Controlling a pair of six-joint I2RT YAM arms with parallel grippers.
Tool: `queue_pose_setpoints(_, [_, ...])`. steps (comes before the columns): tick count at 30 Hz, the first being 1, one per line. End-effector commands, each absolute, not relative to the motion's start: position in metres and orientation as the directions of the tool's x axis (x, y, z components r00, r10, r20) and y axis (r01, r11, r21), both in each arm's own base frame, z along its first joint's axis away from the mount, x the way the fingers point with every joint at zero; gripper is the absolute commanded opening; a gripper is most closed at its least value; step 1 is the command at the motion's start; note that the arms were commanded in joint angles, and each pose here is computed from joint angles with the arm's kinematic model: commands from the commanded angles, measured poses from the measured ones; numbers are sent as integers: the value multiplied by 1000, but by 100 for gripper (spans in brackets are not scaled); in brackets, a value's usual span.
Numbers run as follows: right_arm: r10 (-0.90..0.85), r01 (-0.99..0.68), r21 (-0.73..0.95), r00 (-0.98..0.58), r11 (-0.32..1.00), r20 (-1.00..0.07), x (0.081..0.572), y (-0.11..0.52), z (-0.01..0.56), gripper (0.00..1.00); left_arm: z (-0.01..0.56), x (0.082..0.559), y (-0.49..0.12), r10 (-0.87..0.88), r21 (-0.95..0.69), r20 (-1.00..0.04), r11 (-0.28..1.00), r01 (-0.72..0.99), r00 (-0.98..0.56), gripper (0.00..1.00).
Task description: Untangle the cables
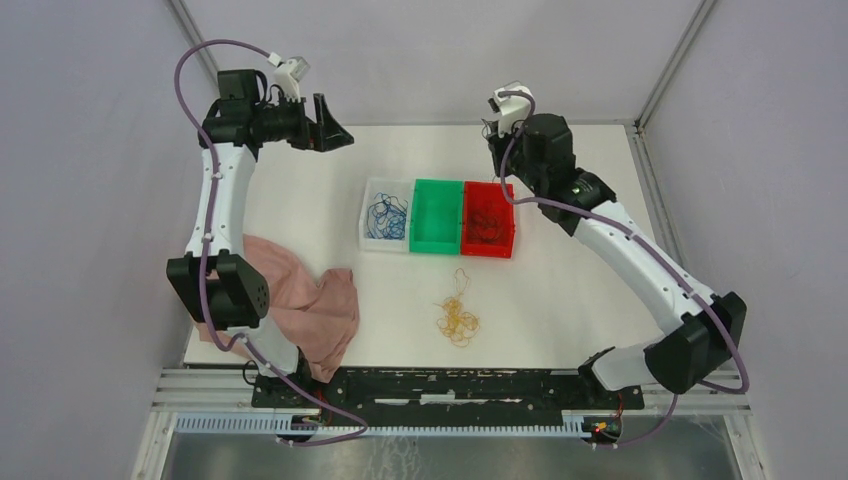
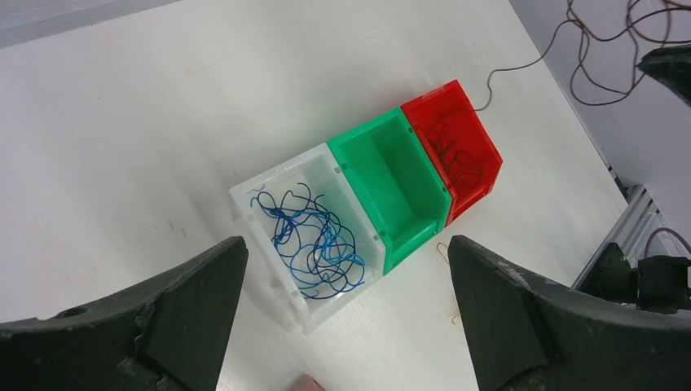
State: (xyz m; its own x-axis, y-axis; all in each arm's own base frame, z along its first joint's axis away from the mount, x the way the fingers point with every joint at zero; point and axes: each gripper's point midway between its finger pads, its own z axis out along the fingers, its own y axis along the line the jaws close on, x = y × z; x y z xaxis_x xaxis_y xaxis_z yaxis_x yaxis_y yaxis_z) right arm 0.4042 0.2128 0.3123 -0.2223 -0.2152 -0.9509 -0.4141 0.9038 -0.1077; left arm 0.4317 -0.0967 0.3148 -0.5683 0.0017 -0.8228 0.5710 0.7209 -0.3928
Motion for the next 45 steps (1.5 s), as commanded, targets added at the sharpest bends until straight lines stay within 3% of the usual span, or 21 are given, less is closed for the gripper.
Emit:
queue_pose_setpoints(1, [-146,-386,-77,-154,919,-977,394,200,354,0,338,422,-101,-16,-382,-856,695,610,-517,100])
queue_pose_setpoints(19, [-184,-354,5,-498,935,-848,403,202,190,0,333,412,-99,30,-337,-866,703,627,-499,99])
queue_pose_setpoints(34, [12,-254,47,-134,966,-991,393,155,386,0,338,411,-99,24,-336,-869,704,626,-493,99])
queue_pose_setpoints(39, [19,-267,53,-130,962,-991,384,152,393,0,340,411,-100,17,-341,-870,701,626,-492,99])
queue_pose_setpoints(45, [-10,-323,58,-205,945,-979,386,165,360,0,342,410,-100,16,-338,-873,701,628,-487,99])
